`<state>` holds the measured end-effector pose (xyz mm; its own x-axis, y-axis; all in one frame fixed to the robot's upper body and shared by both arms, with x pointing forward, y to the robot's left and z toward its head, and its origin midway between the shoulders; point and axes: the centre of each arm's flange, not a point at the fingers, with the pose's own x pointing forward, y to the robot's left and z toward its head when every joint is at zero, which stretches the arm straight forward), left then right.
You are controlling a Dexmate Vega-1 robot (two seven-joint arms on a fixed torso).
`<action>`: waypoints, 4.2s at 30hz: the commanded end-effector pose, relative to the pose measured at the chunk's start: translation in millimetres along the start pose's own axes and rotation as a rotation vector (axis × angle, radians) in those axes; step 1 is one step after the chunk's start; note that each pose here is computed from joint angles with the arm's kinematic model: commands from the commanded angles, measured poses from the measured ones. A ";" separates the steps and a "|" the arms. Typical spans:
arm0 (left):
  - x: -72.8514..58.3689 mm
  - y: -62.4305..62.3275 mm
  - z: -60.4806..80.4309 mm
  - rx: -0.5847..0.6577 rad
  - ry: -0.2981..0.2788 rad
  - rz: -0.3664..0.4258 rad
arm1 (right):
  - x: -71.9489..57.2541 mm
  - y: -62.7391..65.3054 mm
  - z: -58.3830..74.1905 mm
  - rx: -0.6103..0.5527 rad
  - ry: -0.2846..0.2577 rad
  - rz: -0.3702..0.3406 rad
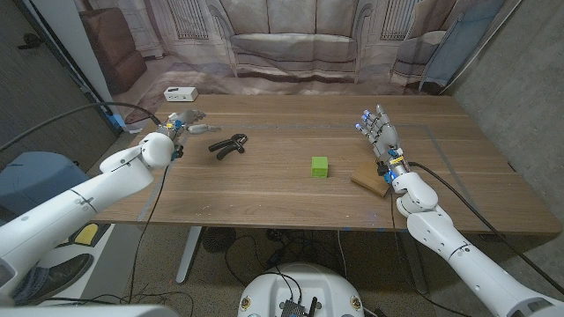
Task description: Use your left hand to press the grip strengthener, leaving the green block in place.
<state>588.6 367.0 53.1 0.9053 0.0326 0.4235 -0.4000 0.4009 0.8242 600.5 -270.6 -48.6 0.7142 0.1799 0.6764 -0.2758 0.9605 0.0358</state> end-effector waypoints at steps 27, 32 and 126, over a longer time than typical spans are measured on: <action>33.6 10.3 16.5 0.318 0.074 -0.194 | -7.0 1.8 -1.8 0.021 0.008 -0.009; 35.8 9.7 20.4 0.356 0.081 -0.203 | -7.1 2.5 -2.2 0.019 0.008 -0.003; 58.8 -57.5 36.4 0.383 0.130 -0.278 | -11.4 -10.5 -5.1 0.035 0.029 -0.014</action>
<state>656.3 313.1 52.5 0.9870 0.1001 0.1256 -0.1292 0.0309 0.9911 597.5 -282.9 -61.8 0.7387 0.1721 0.6517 -0.2868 0.9552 0.0729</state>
